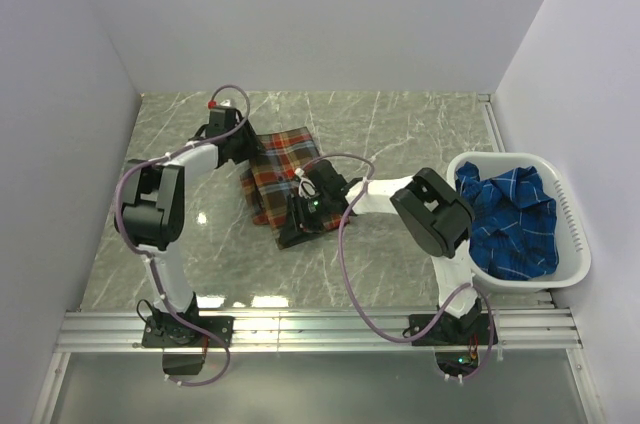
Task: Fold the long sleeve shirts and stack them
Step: Fold the shirt
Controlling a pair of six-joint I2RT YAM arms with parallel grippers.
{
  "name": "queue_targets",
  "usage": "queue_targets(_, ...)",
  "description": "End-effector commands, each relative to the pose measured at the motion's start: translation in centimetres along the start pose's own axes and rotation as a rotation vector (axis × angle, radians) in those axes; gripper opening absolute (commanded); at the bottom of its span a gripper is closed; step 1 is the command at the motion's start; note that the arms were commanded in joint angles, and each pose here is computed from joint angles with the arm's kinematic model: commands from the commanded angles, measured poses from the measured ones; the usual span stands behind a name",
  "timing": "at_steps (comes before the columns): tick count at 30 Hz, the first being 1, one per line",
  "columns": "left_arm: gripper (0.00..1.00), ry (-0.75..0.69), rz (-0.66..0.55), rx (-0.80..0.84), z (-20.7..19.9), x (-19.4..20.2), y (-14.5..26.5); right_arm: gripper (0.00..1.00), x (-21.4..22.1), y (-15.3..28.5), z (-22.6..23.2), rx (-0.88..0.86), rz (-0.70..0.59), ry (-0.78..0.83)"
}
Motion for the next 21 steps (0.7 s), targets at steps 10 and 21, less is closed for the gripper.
queue_targets(10, 0.42, -0.269, -0.308, 0.282, -2.7, -6.2, 1.8, 0.44, -0.2, -1.1, 0.1, -0.059, 0.029, -0.014)
queue_targets(21, 0.52, -0.122, -0.239, 0.282, 2.9, -5.7, -2.6, 0.45, -1.0, -0.6, 1.8, -0.066, 0.003, 0.055)
Point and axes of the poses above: each gripper's point midway between its finger pads, its own y axis back along the fingers, its own z axis along the line the jaws close on, x = y × z, the point moved 8 cm from there along y, back along the fingers, and after that the axes turned 8 degrees about -y, right-handed, at the moved point
